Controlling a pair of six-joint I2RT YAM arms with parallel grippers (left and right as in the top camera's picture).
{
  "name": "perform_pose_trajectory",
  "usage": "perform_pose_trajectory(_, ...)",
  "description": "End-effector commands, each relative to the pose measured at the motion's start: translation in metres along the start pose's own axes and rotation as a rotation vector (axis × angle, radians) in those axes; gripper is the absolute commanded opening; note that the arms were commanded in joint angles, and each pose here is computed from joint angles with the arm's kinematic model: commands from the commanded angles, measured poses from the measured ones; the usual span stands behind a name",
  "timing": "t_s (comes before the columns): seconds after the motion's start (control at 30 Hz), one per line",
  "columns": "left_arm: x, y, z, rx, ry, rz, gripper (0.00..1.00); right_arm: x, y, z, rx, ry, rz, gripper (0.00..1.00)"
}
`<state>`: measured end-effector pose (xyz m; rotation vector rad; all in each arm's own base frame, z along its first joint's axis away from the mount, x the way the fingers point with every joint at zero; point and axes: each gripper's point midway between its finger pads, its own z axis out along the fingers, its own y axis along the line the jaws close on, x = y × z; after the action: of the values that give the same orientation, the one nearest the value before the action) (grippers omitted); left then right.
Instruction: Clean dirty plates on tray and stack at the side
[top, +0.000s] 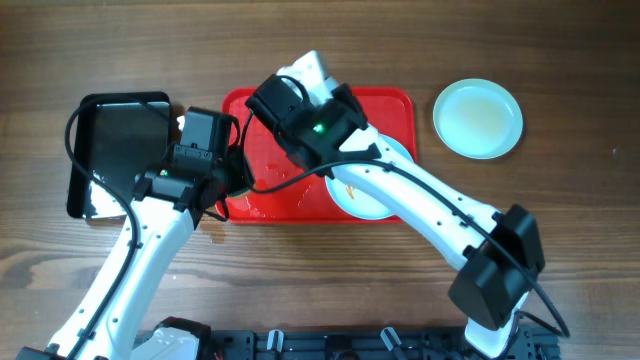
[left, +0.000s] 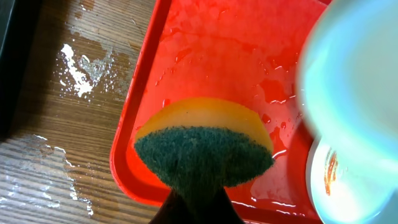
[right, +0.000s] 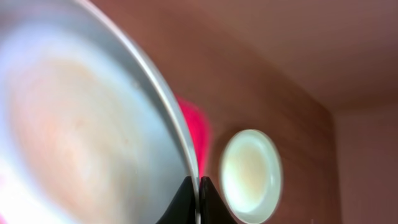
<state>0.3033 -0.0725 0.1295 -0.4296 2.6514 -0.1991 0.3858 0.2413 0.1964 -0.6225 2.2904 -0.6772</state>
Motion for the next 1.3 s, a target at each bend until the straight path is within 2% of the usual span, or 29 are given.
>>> perform_pose_trajectory(0.0,0.002,-0.003,0.002,0.013,0.011,-0.009,0.04,0.013,-0.011,0.010,0.102,0.043,0.134,0.04)
perform_pose_trajectory(0.07,0.002,-0.003,0.002,0.012,0.011,-0.008,0.04,0.014,-0.027,0.006,0.136,0.032,0.279,0.04)
perform_pose_trajectory(0.3,0.002,-0.003,0.002,0.011,0.012,-0.008,0.04,-0.003,-0.059,-0.008,0.044,-0.030,0.478,0.04)
perform_pose_trajectory(0.57,0.002,-0.002,0.002,0.011,0.013,-0.008,0.04,0.013,-0.116,0.022,-0.346,0.082,0.724,0.04)
perform_pose_trajectory(0.7,0.002,-0.002,0.002,0.010,0.014,-0.008,0.04,0.048,-0.154,0.058,-0.447,0.196,0.876,0.04)
perform_pose_trajectory(0.87,0.002,-0.002,0.002,0.011,0.013,-0.008,0.04,0.121,-0.200,0.107,-0.405,0.324,1.076,0.04)
perform_pose_trajectory(1.1,0.001,-0.003,0.002,0.013,0.010,-0.009,0.04,0.201,-0.196,0.158,-0.353,0.433,1.295,0.04)
perform_pose_trajectory(1.27,0.001,-0.003,0.002,0.013,0.010,-0.008,0.04,0.223,-0.184,0.181,-0.319,0.428,1.328,0.04)
